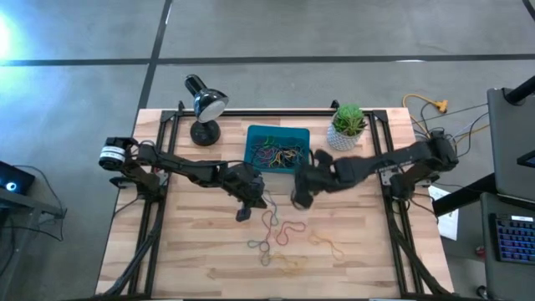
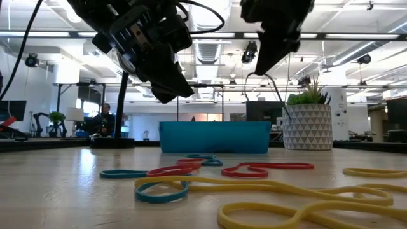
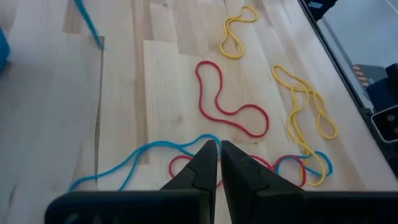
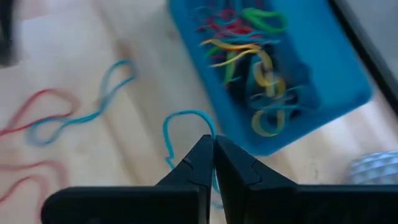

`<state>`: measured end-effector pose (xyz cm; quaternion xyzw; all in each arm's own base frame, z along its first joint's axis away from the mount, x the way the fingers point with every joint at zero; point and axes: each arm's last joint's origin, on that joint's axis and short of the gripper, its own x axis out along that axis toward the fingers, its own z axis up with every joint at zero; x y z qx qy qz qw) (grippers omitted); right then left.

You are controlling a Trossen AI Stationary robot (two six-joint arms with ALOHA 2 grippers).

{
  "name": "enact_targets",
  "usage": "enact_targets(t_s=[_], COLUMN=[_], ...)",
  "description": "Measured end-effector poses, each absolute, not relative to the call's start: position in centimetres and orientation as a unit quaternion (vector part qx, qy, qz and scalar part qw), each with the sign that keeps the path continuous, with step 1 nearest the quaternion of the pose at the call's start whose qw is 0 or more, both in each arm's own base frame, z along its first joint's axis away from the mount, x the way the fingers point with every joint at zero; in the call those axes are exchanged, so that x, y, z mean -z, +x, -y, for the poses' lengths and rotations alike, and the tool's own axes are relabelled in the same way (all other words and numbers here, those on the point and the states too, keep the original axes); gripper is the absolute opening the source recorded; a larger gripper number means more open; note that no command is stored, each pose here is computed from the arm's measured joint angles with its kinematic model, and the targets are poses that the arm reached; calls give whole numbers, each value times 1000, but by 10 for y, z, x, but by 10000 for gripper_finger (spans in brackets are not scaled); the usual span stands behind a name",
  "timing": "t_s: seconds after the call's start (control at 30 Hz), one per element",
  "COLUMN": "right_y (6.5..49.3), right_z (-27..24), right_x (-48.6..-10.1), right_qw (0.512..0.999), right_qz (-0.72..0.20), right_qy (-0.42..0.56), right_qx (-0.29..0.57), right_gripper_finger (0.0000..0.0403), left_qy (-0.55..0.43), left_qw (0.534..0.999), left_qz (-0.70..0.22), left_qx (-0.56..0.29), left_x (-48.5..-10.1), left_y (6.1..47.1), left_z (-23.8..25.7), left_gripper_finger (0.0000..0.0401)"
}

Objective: Pick and place rubber bands into bin
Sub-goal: Put the bottom right blue rubber band into the blue bin

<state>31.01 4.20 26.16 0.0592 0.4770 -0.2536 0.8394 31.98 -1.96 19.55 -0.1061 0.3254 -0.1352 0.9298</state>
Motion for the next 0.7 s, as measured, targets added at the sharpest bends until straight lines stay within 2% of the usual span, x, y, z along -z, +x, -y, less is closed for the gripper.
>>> enact_targets(t_s=[0.4,0.7], right_y=[310,308], right_z=[45,104], right_x=[-274,-264], right_qw=[832,859], right_qz=[-470,-423], right_qy=[38,97], right_qx=[293,272], right_gripper_finger=[8,8], left_qy=[-141,-169], left_qw=[923,903], left_qz=[-336,-380], left_qx=[123,108], left_x=[-195,-188], left_y=[319,314], left_z=[20,22], left_gripper_finger=[5,5])
